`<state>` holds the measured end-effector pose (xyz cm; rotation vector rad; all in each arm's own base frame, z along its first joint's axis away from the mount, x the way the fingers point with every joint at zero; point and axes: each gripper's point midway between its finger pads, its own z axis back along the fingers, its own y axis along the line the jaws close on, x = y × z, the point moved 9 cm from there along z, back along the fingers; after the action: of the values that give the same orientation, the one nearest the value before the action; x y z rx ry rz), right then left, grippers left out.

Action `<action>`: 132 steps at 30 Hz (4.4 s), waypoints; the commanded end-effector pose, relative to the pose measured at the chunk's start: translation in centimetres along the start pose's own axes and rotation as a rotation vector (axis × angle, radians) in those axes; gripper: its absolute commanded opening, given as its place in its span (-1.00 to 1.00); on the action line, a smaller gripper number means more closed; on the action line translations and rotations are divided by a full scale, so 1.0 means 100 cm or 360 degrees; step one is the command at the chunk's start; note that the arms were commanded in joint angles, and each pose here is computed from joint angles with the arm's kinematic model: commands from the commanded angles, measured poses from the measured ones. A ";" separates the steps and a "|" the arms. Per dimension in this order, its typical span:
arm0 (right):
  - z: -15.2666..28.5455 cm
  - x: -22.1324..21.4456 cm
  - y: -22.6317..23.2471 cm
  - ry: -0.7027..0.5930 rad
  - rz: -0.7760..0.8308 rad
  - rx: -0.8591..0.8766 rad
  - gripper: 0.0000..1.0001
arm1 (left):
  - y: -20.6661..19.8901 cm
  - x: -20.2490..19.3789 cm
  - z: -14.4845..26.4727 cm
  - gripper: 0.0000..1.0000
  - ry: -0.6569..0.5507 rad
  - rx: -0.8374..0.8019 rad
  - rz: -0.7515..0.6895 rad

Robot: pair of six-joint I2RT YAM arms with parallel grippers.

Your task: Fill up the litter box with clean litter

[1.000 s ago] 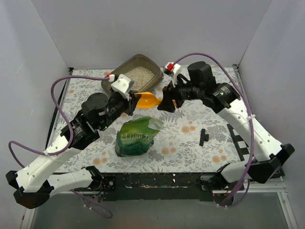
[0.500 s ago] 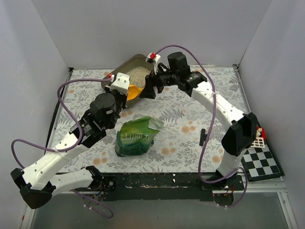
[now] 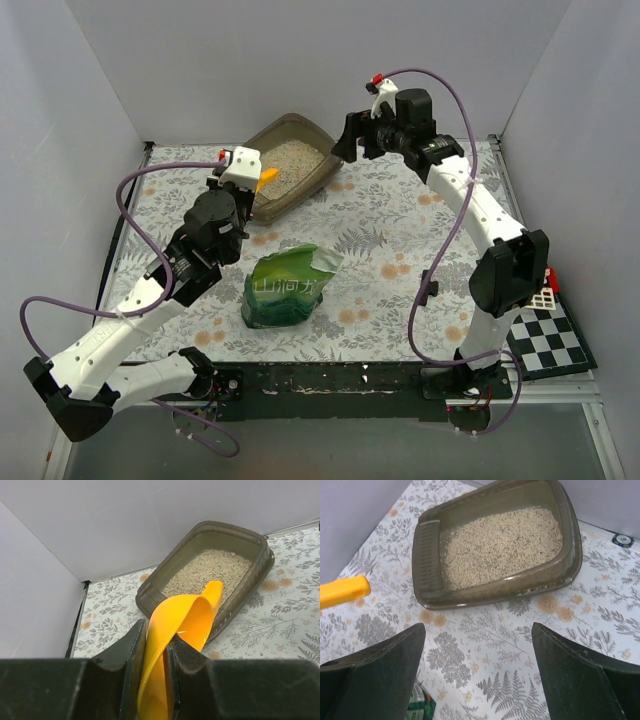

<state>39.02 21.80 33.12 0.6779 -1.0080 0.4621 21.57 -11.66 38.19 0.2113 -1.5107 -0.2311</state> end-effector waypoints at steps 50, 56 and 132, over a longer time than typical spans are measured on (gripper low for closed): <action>-0.196 -0.122 -0.042 0.0478 0.0052 -0.0250 -0.97 | -0.015 -0.055 0.002 -1.00 0.0247 -0.0110 0.0060; -0.189 -0.132 -0.047 0.0619 0.0139 -0.0278 -0.97 | -0.012 -0.052 0.007 -1.00 0.0230 -0.0137 0.0101; 0.031 -0.023 0.033 0.0282 -0.0021 -0.0054 -0.28 | -0.004 0.021 0.046 -1.00 0.0126 -0.0670 0.0485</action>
<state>30.39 19.41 35.76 0.5456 -0.9088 0.5833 17.76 -12.94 39.35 -0.2985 -1.3606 -0.3015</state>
